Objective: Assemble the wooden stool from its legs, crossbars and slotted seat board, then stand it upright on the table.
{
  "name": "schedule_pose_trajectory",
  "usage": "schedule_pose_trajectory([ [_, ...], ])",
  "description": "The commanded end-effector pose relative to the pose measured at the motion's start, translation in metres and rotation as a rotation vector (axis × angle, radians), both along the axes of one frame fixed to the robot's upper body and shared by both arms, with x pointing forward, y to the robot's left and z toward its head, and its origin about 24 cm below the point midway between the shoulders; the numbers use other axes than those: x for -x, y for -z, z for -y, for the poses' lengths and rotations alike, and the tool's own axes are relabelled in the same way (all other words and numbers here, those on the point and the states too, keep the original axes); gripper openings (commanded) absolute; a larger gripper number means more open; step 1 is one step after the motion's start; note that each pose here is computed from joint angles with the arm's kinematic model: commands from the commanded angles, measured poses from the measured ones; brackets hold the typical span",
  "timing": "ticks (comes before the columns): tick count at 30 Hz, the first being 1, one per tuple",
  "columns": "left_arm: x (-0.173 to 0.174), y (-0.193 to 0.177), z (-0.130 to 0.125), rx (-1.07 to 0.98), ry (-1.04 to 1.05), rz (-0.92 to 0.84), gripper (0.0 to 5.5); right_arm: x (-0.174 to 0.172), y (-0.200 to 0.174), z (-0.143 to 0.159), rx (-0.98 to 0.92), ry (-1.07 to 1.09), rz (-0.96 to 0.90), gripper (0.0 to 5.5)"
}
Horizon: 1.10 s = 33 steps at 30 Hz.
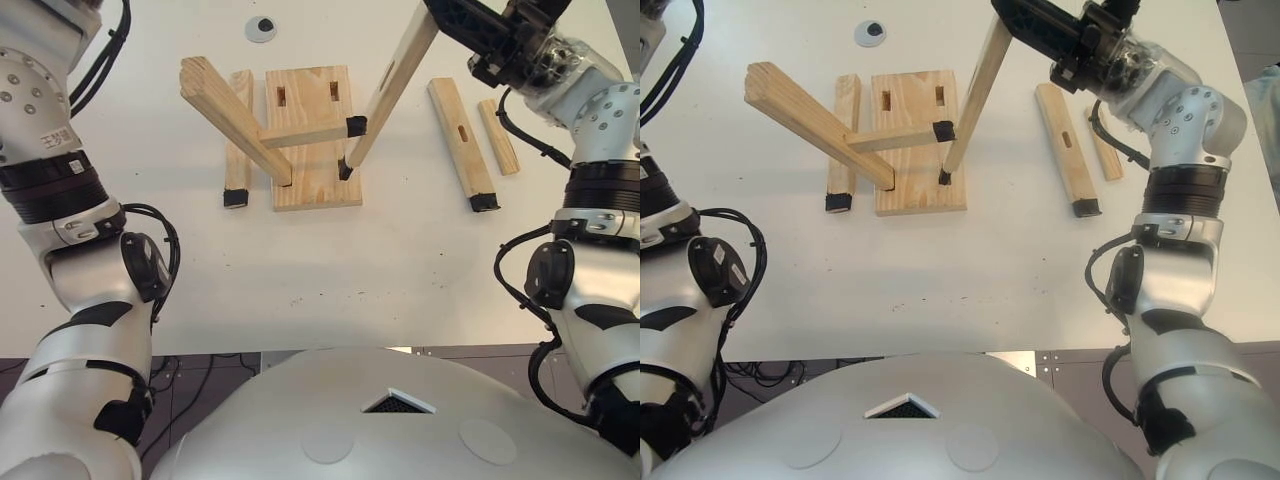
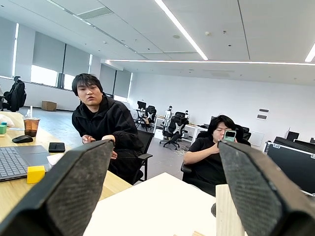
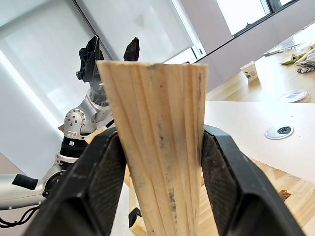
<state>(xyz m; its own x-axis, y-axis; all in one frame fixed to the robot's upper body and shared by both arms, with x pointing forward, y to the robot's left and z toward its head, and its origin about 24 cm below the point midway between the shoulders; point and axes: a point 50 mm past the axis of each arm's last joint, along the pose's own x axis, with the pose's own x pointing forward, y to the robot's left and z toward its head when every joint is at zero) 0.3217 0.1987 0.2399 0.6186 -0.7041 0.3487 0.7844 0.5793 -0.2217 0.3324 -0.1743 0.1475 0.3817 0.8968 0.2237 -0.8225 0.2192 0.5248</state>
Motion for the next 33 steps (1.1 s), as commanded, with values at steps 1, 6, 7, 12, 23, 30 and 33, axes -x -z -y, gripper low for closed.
schedule_pose_trajectory([
  [1,-0.001,0.002,-0.001,-0.008,-0.002,-0.008,3.86,-0.003,0.006,-0.005,-0.009,0.020,0.001,2.16],
  [6,-0.003,0.001,0.001,-0.008,0.015,-0.003,3.86,-0.004,0.015,-0.004,0.004,0.052,0.004,2.16],
  [7,-0.003,0.001,0.001,-0.008,0.016,-0.003,3.86,-0.003,0.019,-0.004,0.026,0.050,0.005,2.16],
  [12,-0.002,0.001,0.001,-0.009,0.017,-0.002,3.86,0.003,0.031,0.002,0.147,0.027,0.029,2.15],
  [23,0.002,0.007,0.001,0.001,0.003,-0.010,3.86,0.008,0.018,-0.001,0.385,-0.125,0.212,2.13],
  [30,0.005,0.010,0.003,0.010,0.000,-0.014,3.86,0.010,0.007,-0.009,0.442,-0.167,0.288,2.13],
  [33,0.005,0.011,0.003,0.014,-0.003,-0.016,3.86,0.009,0.004,-0.009,0.454,-0.168,0.303,2.13],
])
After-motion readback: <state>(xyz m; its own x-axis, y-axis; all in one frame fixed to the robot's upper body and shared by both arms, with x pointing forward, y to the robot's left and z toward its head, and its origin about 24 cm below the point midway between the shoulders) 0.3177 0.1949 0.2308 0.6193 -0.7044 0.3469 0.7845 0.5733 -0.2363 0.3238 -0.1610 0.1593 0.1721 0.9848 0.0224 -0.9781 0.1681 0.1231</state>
